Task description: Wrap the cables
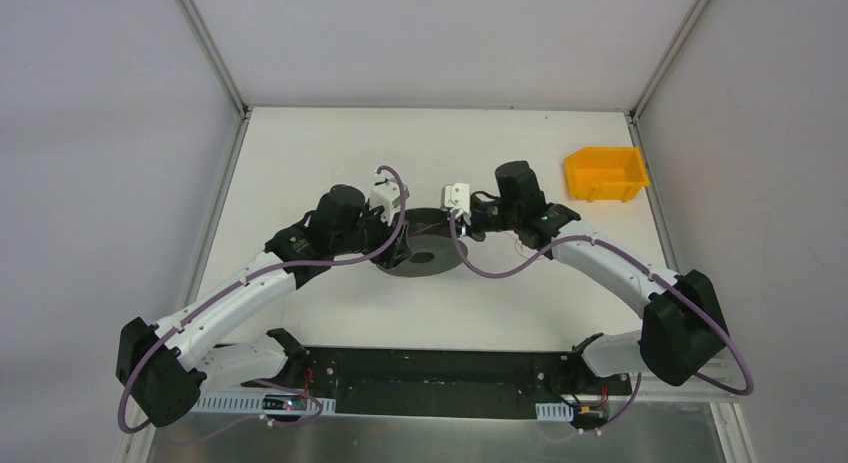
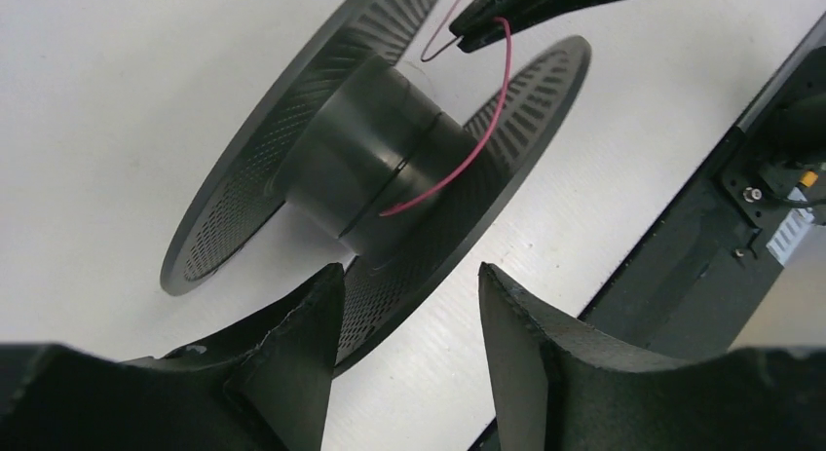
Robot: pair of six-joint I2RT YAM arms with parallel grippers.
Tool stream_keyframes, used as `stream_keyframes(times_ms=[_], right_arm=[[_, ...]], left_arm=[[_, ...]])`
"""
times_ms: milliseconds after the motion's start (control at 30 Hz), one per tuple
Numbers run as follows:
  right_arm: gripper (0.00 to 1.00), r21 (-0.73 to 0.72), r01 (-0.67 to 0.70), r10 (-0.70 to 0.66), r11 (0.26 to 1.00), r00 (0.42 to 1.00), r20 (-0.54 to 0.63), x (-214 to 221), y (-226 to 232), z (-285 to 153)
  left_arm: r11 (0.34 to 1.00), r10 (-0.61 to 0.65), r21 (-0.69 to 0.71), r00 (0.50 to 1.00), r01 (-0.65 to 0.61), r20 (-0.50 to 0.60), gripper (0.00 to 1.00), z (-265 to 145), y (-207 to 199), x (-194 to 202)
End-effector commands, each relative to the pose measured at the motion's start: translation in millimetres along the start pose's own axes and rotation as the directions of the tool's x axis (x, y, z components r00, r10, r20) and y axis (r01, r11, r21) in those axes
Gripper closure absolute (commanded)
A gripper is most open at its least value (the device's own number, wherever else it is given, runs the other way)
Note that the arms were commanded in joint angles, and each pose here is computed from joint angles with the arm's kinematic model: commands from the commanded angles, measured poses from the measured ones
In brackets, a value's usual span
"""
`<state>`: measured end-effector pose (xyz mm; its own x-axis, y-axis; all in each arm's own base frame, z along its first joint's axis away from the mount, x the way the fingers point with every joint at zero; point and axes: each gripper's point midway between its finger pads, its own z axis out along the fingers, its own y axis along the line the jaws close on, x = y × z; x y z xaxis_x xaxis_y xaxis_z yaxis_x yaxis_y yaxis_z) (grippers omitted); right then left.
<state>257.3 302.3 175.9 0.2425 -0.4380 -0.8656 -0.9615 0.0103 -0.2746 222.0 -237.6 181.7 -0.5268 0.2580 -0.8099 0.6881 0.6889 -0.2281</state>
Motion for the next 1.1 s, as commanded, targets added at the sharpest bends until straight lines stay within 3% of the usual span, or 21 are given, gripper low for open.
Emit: stream_keyframes(times_ms=[0, 133, 333, 433, 533, 700, 867, 1067], right_arm=[[1.00, 0.053, 0.036, -0.040, 0.998, 0.997, 0.071, -26.6, -11.6, -8.0], [1.00, 0.057, 0.030, -0.035, 0.998, 0.996, 0.079, -30.0, -14.2, -8.5], [1.00, 0.042, 0.021, -0.025, 0.999, 0.995, 0.094, -35.6, -14.6, -7.3], [1.00, 0.028, -0.004, 0.001, 1.000, 0.995, 0.101, -39.7, -14.6, -6.3], [1.00, 0.027, -0.041, 0.038, 0.999, 0.994, 0.105, -43.4, -15.0, -5.2], [1.00, 0.066, -0.122, 0.117, 0.990, 0.990, 0.075, -37.5, -17.8, -3.7], [1.00, 0.069, -0.168, 0.164, 0.983, 0.985, 0.060, -27.0, -12.4, 0.4], [1.00, 0.081, -0.219, 0.215, 0.972, 0.975, 0.054, -19.2, -11.2, 4.9]], left_arm=[[0.993, -0.071, 0.093, 0.997, 0.068, 0.029, 0.50, -7.6, -19.1, -6.9], [0.990, -0.094, 0.111, 0.994, 0.087, 0.051, 0.48, -12.8, -24.5, -15.9], [0.995, -0.088, 0.057, 0.980, 0.079, 0.181, 0.34, -40.1, -21.4, -51.2], [0.996, -0.004, -0.089, 0.973, 0.026, 0.232, 0.28, -58.0, 1.5, -63.8], [0.980, 0.071, -0.198, 0.980, -0.034, 0.184, 0.24, -61.6, 22.8, -62.3], [0.974, 0.099, -0.212, 0.991, -0.077, 0.092, 0.23, -44.9, 41.8, -58.7], [0.994, 0.045, -0.105, 0.998, -0.039, 0.053, 0.27, -24.7, 51.6, -61.5], [0.994, 0.063, 0.092, 0.998, -0.065, 0.026, 0.29, -12.3, 27.8, -55.8]])
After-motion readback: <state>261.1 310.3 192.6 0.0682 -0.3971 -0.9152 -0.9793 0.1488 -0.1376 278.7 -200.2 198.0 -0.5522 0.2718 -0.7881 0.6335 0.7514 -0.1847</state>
